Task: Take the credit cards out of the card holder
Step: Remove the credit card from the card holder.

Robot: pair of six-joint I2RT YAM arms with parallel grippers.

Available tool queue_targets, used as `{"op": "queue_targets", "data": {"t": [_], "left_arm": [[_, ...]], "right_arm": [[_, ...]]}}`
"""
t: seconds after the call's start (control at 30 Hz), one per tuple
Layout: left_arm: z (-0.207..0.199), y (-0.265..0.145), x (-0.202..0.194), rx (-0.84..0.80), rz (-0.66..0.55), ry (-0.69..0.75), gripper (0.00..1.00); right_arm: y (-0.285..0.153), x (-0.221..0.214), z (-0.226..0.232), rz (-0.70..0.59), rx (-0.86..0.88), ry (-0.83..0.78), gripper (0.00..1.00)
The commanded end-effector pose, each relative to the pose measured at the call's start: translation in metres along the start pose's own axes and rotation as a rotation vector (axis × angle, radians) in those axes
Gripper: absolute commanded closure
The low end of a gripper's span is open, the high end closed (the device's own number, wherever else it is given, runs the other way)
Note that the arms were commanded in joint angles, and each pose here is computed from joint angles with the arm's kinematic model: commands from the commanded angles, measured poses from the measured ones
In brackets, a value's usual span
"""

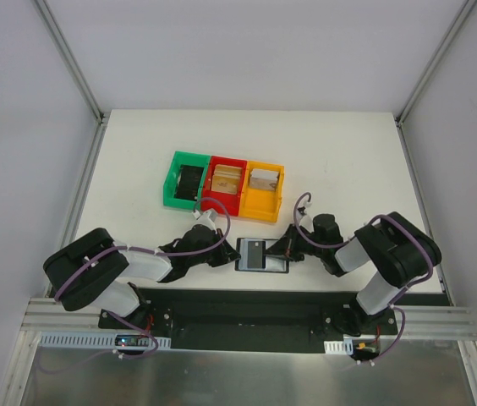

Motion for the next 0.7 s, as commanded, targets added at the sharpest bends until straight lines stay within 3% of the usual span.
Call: {"op": "queue_targets", "data": {"t": [0.0, 0.67], "left_arm": [[0.024, -0.006, -0.023, 0.116, 0.085, 0.024, 1.00], [0.024, -0.006, -0.024, 0.119, 0.087, 0.026, 1.00]], "right_arm": [[-0.006, -0.001, 0.006, 0.011, 0.037, -0.053, 0.99], [-0.020, 0.002, 0.004, -0.010, -0.008, -0.099, 0.99]]}}
Point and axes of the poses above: each gripper's point midway between its finger pads, its own y axis out along the fingers, its own z axis along the line the jaws close on, x = y × z, the point moved 8 cm from there along -y, back along the fingers, and after that the axes turned 15 degrees about y, right-handed, at the moved point
